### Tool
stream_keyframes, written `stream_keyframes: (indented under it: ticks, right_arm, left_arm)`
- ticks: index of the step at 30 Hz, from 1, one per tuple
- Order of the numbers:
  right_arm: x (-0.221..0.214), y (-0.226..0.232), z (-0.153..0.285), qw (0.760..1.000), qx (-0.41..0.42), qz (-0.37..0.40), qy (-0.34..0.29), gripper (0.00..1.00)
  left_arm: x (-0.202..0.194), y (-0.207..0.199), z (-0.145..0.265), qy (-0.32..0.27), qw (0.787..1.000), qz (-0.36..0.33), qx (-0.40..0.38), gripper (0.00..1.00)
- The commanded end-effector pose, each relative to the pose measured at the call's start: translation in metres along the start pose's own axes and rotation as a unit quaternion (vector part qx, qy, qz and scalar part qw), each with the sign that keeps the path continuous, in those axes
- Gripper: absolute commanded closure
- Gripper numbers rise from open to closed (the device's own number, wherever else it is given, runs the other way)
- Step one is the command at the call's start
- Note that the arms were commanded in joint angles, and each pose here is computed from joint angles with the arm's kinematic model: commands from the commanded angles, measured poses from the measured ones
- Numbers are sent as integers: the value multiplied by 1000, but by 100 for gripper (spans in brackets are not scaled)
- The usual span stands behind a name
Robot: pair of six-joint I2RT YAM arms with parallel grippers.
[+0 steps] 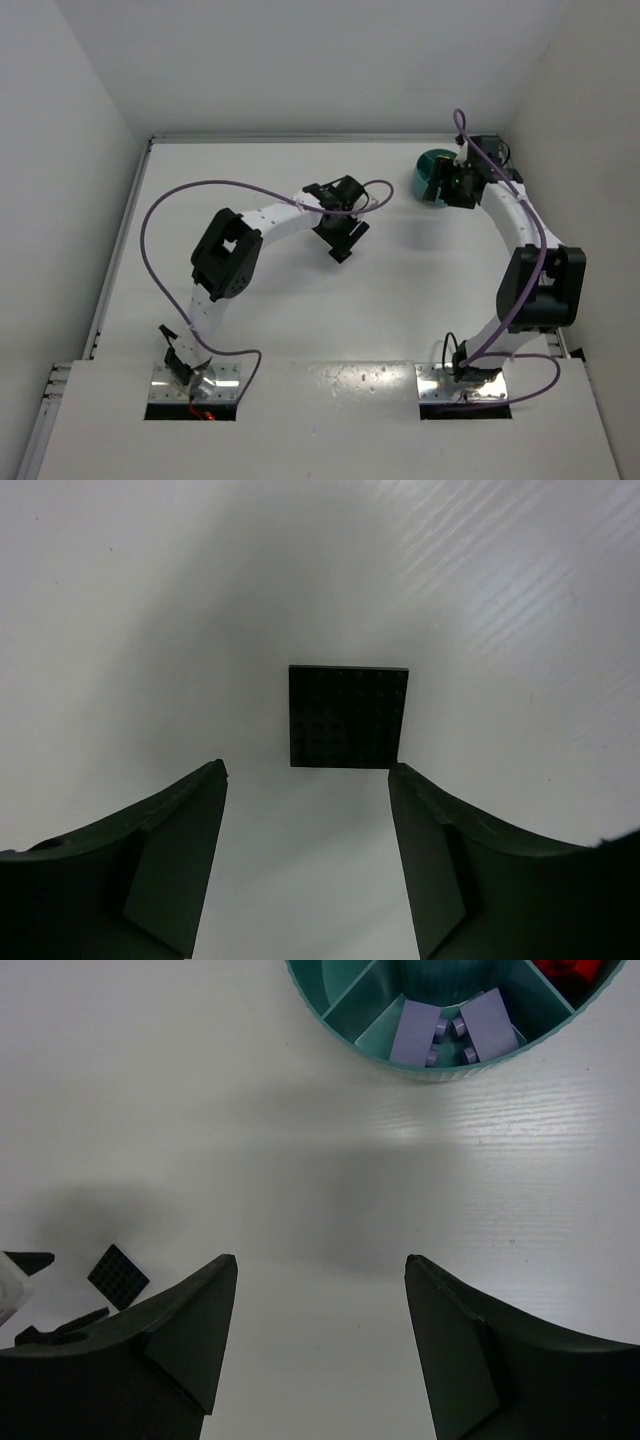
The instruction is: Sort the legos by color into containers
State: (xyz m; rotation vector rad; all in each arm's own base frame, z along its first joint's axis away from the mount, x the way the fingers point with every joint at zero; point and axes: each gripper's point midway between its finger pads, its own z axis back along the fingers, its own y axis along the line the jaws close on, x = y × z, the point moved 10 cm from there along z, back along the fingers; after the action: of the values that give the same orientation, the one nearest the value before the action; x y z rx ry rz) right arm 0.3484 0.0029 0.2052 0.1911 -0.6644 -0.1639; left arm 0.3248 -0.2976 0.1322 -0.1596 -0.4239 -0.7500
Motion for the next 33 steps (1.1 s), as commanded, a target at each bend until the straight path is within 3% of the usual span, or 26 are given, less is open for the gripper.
stream_keyframes:
  ticks: [1, 13, 16, 20, 33]
  right_arm:
    - [10, 2, 1, 1000, 27, -12, -11, 31]
    - [8, -1, -4, 999, 45, -25, 1, 31]
    - [8, -1, -4, 999, 45, -25, 1, 31]
    - [8, -1, -4, 999, 45, -25, 1, 31]
    - [10, -6, -3, 998, 48, -32, 0, 31]
  left_arm:
    - [4, 1, 5, 17, 1000, -4, -3, 28]
    - [10, -4, -5, 20, 999, -18, -43, 19]
    - [7, -4, -13, 33, 998, -17, -44, 6]
    - [4, -4, -25, 45, 998, -17, -40, 6]
    - [-6, -10, -46, 65, 996, -13, -54, 30]
